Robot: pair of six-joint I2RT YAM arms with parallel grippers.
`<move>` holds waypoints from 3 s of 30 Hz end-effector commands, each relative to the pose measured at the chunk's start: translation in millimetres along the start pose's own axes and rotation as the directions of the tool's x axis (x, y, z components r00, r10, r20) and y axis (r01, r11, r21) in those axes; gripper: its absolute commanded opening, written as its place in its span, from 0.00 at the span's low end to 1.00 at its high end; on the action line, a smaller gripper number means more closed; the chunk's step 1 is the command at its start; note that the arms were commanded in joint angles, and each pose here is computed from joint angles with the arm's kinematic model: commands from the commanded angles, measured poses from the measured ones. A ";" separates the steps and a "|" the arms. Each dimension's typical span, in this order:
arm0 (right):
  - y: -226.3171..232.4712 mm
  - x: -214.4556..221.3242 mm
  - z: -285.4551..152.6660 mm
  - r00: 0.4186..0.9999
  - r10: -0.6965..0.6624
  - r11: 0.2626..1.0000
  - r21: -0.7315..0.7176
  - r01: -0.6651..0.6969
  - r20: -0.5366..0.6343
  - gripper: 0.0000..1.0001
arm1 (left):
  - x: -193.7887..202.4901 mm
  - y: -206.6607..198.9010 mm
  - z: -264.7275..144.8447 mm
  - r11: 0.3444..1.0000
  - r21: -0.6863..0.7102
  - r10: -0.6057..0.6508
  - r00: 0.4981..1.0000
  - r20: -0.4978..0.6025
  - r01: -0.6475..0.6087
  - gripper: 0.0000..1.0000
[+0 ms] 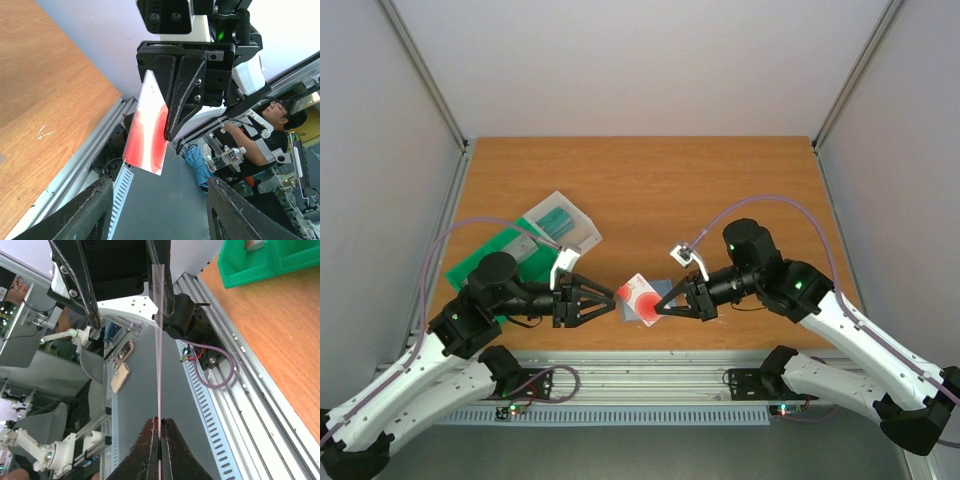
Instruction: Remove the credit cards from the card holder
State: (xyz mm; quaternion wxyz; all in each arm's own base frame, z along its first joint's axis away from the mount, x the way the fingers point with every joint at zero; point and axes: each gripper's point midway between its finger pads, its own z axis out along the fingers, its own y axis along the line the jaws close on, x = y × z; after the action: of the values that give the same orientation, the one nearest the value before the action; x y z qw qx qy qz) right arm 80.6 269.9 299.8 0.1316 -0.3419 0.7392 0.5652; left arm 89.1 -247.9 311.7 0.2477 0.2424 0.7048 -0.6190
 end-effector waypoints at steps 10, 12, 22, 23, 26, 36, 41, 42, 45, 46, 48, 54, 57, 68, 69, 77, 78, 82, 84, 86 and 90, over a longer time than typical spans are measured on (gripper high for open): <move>21.7 1.3 3.1 0.999 -0.019 0.988 -0.156 0.011 -0.049 0.01 | -9.3 -10.3 -1.1 0.998 0.017 0.052 0.998 0.020 -0.053 0.48; 21.5 1.9 4.0 0.998 -0.014 0.987 -0.162 0.005 -0.055 0.01 | -9.8 -10.8 0.1 0.998 0.024 0.051 0.999 0.018 -0.051 0.43; 15.6 0.7 8.4 0.998 0.001 0.988 -0.154 -0.012 -0.071 0.01 | -9.6 -13.3 8.2 0.996 0.077 0.043 0.999 -0.009 -0.042 0.01; 14.3 0.9 8.6 0.998 0.002 0.989 -0.148 -0.012 -0.070 0.01 | -10.2 -12.4 8.5 0.996 0.075 0.044 0.999 -0.005 -0.043 0.00; 8.0 -0.1 8.6 0.998 0.006 0.994 -0.105 -0.013 -0.060 0.07 | -12.3 -8.6 8.7 0.998 0.057 0.039 0.999 0.011 -0.039 0.00; -18.2 -12.6 -7.4 0.996 0.015 0.990 0.138 -0.028 0.090 0.66 | -32.0 36.1 -9.6 0.970 -0.242 0.053 0.985 0.162 -0.013 0.00; -22.7 -13.8 -9.6 0.989 0.062 0.985 0.152 -0.082 0.135 0.98 | -40.6 77.8 -34.8 0.875 -0.478 0.053 0.965 0.255 0.078 0.00; -23.6 -14.0 -10.3 0.988 0.063 0.984 0.157 -0.085 0.141 0.98 | -41.8 86.3 -40.6 0.847 -0.523 0.055 0.962 0.269 0.098 0.00; -30.1 -13.0 -12.0 0.985 0.070 0.977 0.188 -0.100 0.156 0.99 | -47.4 105.8 -56.3 0.769 -0.622 0.068 0.948 0.310 0.148 0.00; -32.1 -12.3 -12.5 0.985 0.072 0.975 0.197 -0.103 0.159 0.98 | -48.8 110.3 -60.6 0.748 -0.643 0.072 0.944 0.321 0.161 0.00; -34.2 -10.9 -12.6 0.984 0.077 0.973 0.205 -0.109 0.158 0.98 | -52.5 119.7 -71.0 0.701 -0.687 0.088 0.933 0.349 0.191 0.00; -38.5 -6.4 -11.1 0.983 0.103 0.969 0.208 -0.133 0.151 0.98 | -51.2 152.9 -138.4 0.398 -0.843 0.147 0.882 0.447 0.361 0.00; -32.1 -5.7 -12.4 0.983 0.093 0.976 0.181 -0.121 0.159 0.99 | -48.0 158.1 -173.3 0.275 -0.855 0.187 0.847 0.497 0.441 0.00; -23.3 0.7 -21.4 0.982 0.077 0.977 0.181 -0.108 0.170 0.98 | -45.5 167.4 -242.1 0.054 -0.810 0.279 0.770 0.574 0.584 0.00; -23.0 1.2 -22.2 0.982 0.076 0.977 0.183 -0.108 0.171 0.98 | -45.1 170.5 -245.7 0.045 -0.801 0.275 0.763 0.585 0.597 0.00; -25.9 7.3 -25.1 0.982 0.078 0.973 0.203 -0.113 0.171 0.98 | -34.8 207.7 -279.3 0.035 -0.678 0.201 0.659 0.725 0.735 0.00; -25.9 8.0 -25.1 0.982 0.080 0.972 0.203 -0.114 0.169 0.98 | -32.5 212.0 -283.4 0.039 -0.653 0.191 0.636 0.748 0.756 0.00; -27.6 9.9 -25.5 0.983 0.078 0.971 0.213 -0.113 0.164 0.98 | -17.8 231.4 -298.0 0.031 -0.573 0.158 0.562 0.812 0.819 0.00; -28.3 10.0 -24.7 0.984 0.081 0.970 0.213 -0.115 0.159 0.98 | -10.2 241.8 -302.5 0.028 -0.547 0.141 0.538 0.831 0.837 0.00; -27.7 8.8 -23.8 0.984 0.084 0.971 0.209 -0.116 0.156 0.98 | -2.6 250.6 -307.5 0.019 -0.530 0.141 0.522 0.841 0.848 0.00; -27.0 6.5 -22.6 0.985 0.085 0.972 0.206 -0.115 0.151 0.98 | -0.8 258.2 -310.8 0.047 -0.531 0.186 0.515 0.837 0.846 0.00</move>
State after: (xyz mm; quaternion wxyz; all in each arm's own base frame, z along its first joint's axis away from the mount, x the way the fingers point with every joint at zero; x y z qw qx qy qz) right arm 97.7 242.0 282.0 0.1911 -0.2418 0.8016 0.5122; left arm 223.8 89.1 140.4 0.3618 -0.4833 0.7946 -0.0647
